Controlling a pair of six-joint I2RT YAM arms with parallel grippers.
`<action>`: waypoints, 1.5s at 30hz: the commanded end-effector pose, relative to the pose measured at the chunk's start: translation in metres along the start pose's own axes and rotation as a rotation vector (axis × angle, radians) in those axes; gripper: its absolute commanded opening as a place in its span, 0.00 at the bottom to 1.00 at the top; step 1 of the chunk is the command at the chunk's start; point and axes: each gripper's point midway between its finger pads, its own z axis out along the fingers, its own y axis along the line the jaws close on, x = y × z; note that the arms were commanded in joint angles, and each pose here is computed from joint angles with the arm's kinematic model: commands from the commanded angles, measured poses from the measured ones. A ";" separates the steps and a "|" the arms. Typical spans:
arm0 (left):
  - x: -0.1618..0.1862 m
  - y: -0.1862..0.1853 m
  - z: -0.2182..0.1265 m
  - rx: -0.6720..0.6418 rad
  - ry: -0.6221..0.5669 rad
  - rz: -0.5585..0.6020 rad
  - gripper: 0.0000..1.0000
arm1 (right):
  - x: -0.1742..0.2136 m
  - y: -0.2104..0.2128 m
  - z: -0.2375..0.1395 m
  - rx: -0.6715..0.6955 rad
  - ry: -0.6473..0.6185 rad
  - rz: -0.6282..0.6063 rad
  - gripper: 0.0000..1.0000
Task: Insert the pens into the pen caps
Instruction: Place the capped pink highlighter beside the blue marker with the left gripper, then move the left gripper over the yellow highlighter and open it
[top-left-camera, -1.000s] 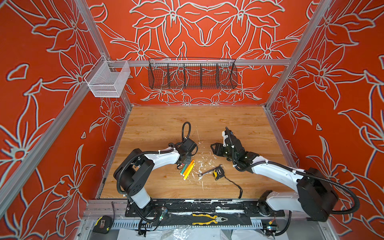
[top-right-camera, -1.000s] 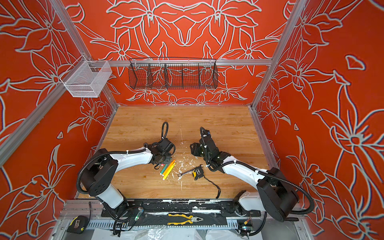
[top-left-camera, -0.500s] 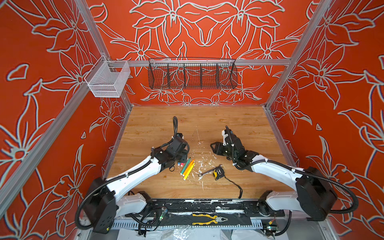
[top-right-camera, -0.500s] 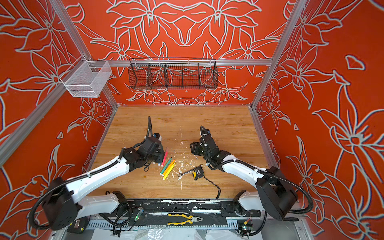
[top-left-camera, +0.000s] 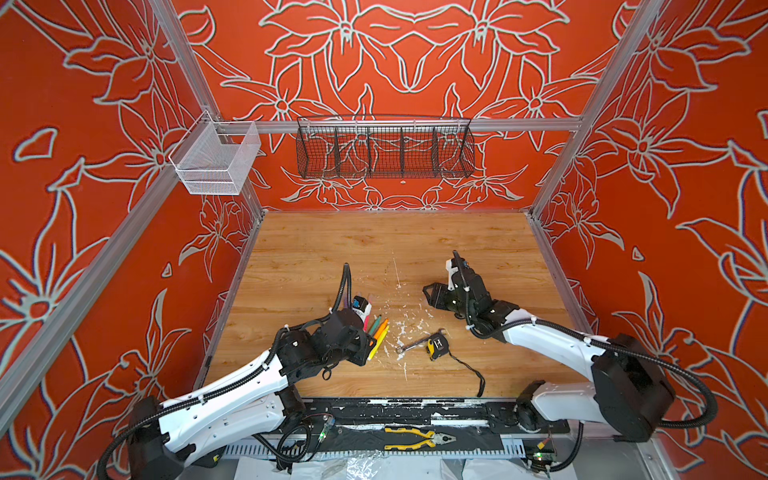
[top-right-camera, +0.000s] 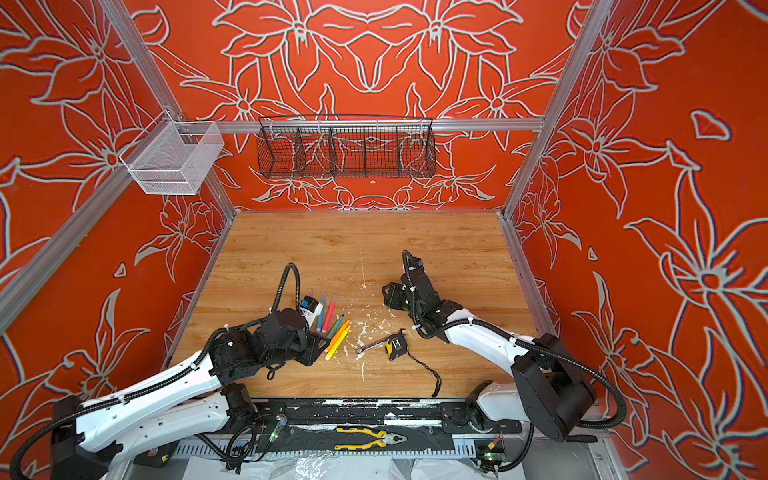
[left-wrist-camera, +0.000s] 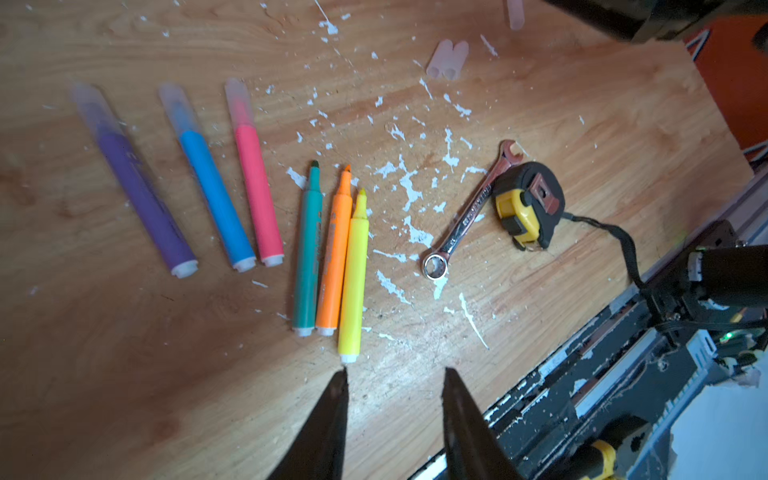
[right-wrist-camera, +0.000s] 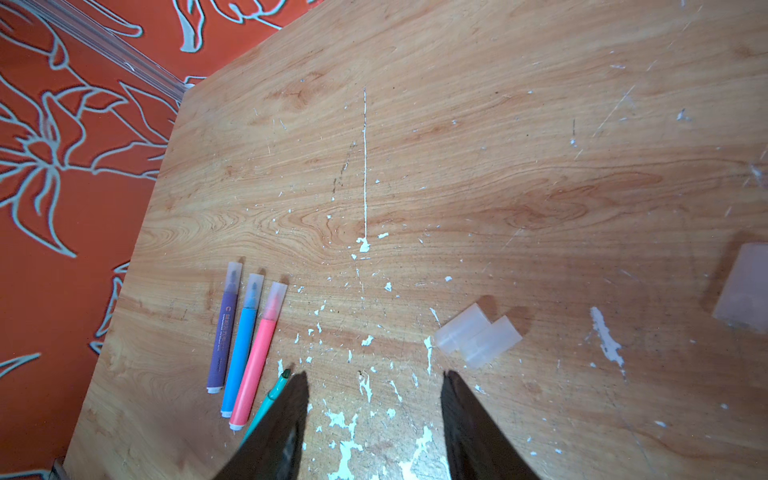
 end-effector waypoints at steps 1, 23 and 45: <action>0.016 0.005 0.016 -0.059 0.059 -0.024 0.33 | -0.007 0.003 -0.003 -0.007 -0.015 0.011 0.53; 0.034 0.015 0.067 -0.210 0.161 0.018 0.32 | 0.014 -0.004 0.030 -0.018 0.124 0.086 0.45; 0.046 0.029 0.094 -0.345 0.271 0.052 0.27 | 0.006 -0.003 0.020 -0.028 0.093 0.082 0.45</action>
